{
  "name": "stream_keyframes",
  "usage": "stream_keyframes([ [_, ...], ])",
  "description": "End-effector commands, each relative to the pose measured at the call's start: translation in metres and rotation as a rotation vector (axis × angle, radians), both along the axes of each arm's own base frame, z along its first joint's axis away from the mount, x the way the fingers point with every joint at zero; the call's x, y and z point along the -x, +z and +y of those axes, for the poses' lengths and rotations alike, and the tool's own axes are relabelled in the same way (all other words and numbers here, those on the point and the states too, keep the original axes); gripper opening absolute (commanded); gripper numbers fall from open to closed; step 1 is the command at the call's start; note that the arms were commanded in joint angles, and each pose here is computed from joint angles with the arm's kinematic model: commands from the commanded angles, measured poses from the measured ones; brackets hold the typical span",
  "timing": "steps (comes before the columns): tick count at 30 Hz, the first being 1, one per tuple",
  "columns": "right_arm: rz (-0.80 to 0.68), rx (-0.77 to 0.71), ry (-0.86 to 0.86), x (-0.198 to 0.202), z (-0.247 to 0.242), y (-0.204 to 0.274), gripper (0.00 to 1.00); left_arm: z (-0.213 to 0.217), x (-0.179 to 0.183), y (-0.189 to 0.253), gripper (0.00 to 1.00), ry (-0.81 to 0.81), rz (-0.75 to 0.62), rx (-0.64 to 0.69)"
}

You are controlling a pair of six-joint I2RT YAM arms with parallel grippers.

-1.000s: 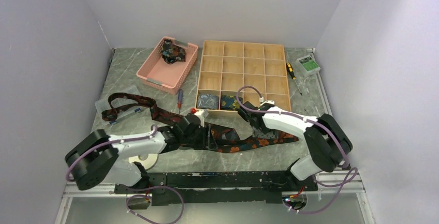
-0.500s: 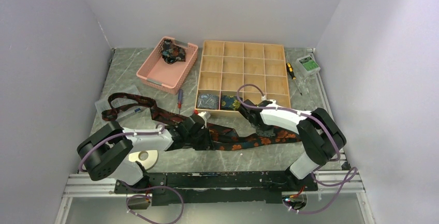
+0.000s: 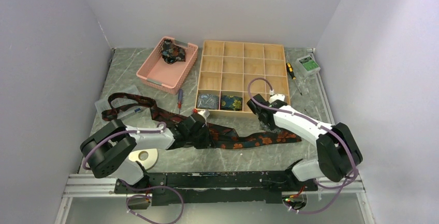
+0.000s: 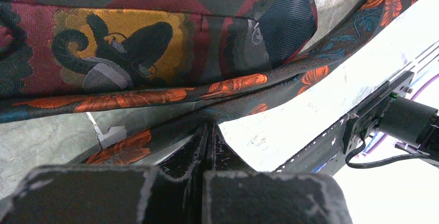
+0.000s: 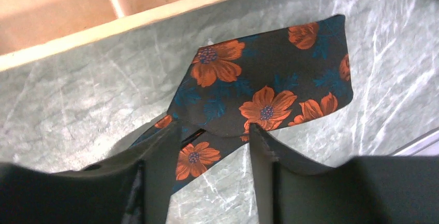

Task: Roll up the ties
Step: Flatten out the tie at the center of the board.

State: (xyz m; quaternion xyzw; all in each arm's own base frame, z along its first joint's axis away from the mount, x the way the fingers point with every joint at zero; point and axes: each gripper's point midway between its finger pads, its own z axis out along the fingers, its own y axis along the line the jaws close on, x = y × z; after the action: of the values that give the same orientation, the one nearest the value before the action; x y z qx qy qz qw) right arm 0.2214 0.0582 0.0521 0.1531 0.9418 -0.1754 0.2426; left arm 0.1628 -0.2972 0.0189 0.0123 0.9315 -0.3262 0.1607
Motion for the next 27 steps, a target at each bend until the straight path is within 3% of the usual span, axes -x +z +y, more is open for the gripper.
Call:
stream_keyframes([
  [1,0.005,-0.020,0.101,-0.004,0.017,-0.004,0.59,0.018,0.000,-0.021,0.03,0.038,0.017,-0.087],
  [11,0.105,0.100,0.102,-0.005,0.016,-0.030,0.59,0.025,0.001,-0.024,0.03,0.063,0.019,-0.101],
  [14,0.113,0.141,0.067,-0.005,0.008,-0.032,0.54,0.026,0.000,-0.023,0.03,0.065,0.016,-0.103],
  [21,0.123,0.153,0.035,-0.006,0.000,-0.033,0.24,0.026,0.000,-0.024,0.03,0.069,0.016,-0.103],
  [27,0.123,0.151,0.013,-0.006,-0.004,-0.032,0.26,0.029,-0.001,-0.023,0.03,0.078,0.011,-0.102],
])
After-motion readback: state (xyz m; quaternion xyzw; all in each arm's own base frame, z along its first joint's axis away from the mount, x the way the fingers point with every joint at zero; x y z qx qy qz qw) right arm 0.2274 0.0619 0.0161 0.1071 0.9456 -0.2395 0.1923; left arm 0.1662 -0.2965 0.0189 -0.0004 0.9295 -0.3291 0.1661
